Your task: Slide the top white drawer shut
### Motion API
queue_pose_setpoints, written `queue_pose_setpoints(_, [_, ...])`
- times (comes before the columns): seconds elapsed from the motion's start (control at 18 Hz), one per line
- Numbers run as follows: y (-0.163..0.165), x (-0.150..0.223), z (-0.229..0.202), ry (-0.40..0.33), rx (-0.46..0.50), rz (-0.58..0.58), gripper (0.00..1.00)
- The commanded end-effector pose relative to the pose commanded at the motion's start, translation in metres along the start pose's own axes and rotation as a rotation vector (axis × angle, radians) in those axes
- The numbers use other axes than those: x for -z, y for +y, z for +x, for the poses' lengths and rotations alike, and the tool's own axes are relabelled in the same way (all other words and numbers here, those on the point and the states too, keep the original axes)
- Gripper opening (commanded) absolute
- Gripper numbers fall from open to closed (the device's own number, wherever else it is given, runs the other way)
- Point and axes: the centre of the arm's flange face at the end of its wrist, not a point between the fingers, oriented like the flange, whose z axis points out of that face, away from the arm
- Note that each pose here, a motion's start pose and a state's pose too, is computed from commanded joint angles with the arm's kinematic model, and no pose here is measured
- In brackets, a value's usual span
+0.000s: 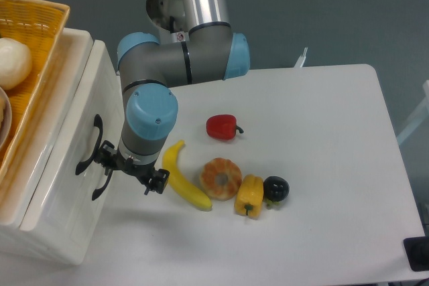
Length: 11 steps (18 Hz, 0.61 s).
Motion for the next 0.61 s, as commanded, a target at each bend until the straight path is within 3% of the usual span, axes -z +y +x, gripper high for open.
queue_pose_setpoints(0.61, [-0.0003, -0.0023, 0.0003, 0.004, -0.002, -0.003, 1.00])
